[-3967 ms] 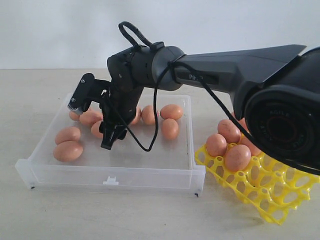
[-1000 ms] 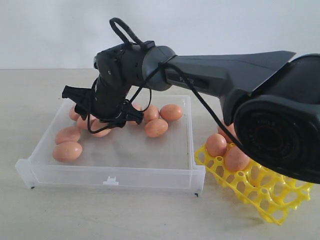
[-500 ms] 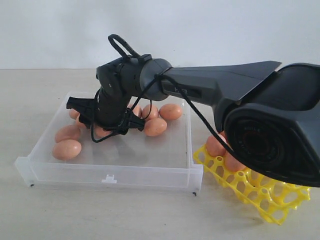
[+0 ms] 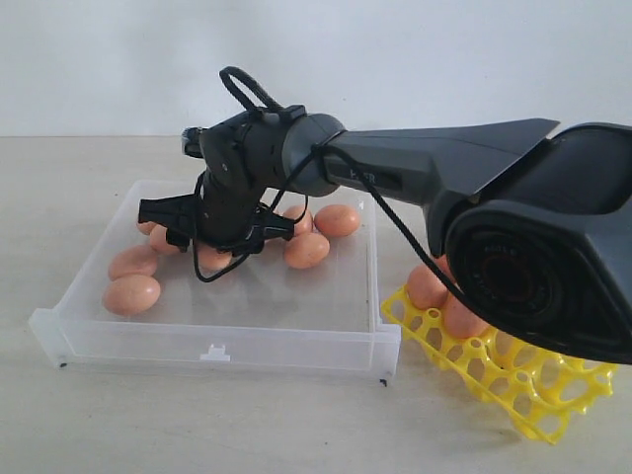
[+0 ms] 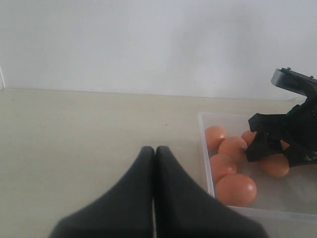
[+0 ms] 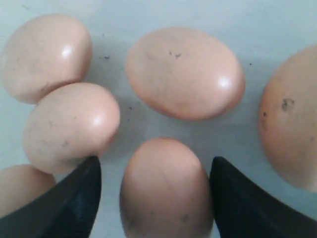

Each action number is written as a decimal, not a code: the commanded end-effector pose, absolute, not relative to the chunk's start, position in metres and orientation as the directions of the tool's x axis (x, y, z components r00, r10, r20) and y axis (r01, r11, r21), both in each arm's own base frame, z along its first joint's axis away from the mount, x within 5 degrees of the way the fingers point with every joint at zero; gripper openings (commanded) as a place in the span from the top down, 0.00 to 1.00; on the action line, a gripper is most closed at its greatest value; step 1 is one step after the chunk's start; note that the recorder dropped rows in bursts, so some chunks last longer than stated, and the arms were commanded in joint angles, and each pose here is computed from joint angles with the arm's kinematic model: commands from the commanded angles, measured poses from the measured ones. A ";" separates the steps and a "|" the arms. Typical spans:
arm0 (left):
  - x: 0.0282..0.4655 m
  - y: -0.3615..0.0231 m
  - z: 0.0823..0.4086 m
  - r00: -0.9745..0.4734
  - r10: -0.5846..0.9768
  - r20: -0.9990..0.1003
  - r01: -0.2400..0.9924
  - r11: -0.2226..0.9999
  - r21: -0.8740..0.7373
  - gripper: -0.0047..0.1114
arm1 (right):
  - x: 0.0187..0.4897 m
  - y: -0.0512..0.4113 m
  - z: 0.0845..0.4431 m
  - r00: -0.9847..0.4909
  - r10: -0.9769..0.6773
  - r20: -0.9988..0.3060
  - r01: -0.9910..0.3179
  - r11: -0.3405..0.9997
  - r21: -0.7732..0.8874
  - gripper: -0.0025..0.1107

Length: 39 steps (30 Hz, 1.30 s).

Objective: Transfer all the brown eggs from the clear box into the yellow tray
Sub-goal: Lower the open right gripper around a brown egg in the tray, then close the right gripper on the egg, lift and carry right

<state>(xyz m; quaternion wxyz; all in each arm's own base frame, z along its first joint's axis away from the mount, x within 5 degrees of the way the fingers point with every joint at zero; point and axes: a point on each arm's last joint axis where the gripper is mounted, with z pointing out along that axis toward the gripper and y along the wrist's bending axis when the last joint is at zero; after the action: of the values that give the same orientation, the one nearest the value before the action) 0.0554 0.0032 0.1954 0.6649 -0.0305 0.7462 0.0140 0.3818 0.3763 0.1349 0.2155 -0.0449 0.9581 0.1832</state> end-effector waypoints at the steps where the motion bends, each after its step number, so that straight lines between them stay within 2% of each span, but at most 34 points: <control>1: 0.056 0.003 0.195 -0.114 -0.023 -0.993 -0.065 0.998 -0.015 1.00 | 0.385 0.376 0.137 -0.891 -0.031 -0.454 -0.196 0.926 0.323 0.46; 3: 0.056 0.003 0.195 -0.114 -0.023 -0.993 -0.065 0.998 -0.015 1.00 | 0.384 0.375 0.136 -0.896 -0.036 -0.442 -0.192 0.930 0.313 0.61; 4: 0.056 0.003 0.195 -0.114 -0.023 -0.993 -0.065 0.998 -0.015 1.00 | 0.383 0.374 0.135 -0.901 -0.041 -0.432 -0.188 0.934 0.305 0.77; 5: 0.056 0.003 0.195 -0.114 -0.023 -0.993 -0.065 0.998 -0.015 1.00 | 0.382 0.373 0.136 -0.903 -0.042 -0.428 -0.187 0.935 0.302 0.84; 6: 0.056 0.003 0.195 -0.114 -0.023 -0.993 -0.065 0.998 -0.015 1.00 | 0.382 0.372 0.141 -0.900 -0.052 -0.434 -0.194 0.937 0.289 0.97; 12: 0.056 0.003 0.195 -0.114 -0.023 -0.993 -0.065 0.998 -0.015 1.00 | 0.382 0.366 0.185 -0.784 -0.209 -0.584 -0.345 0.930 0.130 0.94; 15: 0.056 0.003 0.195 -0.114 -0.023 -0.993 -0.065 0.998 -0.015 1.00 | 0.377 0.360 0.231 -0.677 -0.307 -0.668 -0.438 0.899 0.031 0.94; 20: 0.056 0.003 0.195 -0.114 -0.023 -0.993 -0.065 0.998 -0.015 1.00 | 0.371 0.349 0.277 -0.598 -0.324 -0.733 -0.456 0.890 -0.022 0.94; 23: 0.056 0.003 0.195 -0.114 -0.023 -0.993 -0.065 0.998 -0.015 1.00 | 0.365 0.341 0.291 -0.587 -0.337 -0.736 -0.461 0.887 -0.038 0.94; 30: 0.056 0.003 0.195 -0.114 -0.023 -0.993 -0.065 0.998 -0.015 1.00 | 0.341 0.312 0.290 -0.548 -0.321 -0.772 -0.499 0.867 -0.006 0.94; 35: 0.056 0.003 0.195 -0.114 -0.023 -0.993 -0.065 0.998 -0.015 1.00 | 0.327 0.263 0.261 -0.589 -0.284 -0.757 -0.452 0.892 0.016 0.94; 39: 0.056 0.003 0.195 -0.114 -0.023 -0.993 -0.065 0.998 -0.015 1.00 | 0.318 0.219 0.257 -0.544 -0.275 -0.793 -0.440 0.898 -0.009 0.94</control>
<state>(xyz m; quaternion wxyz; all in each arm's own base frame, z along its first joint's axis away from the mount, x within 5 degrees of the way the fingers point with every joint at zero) 0.0554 0.0032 0.1954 0.6649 -0.0305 0.7462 0.0140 0.3230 0.2463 0.2475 0.3931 -0.2053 0.8914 0.0930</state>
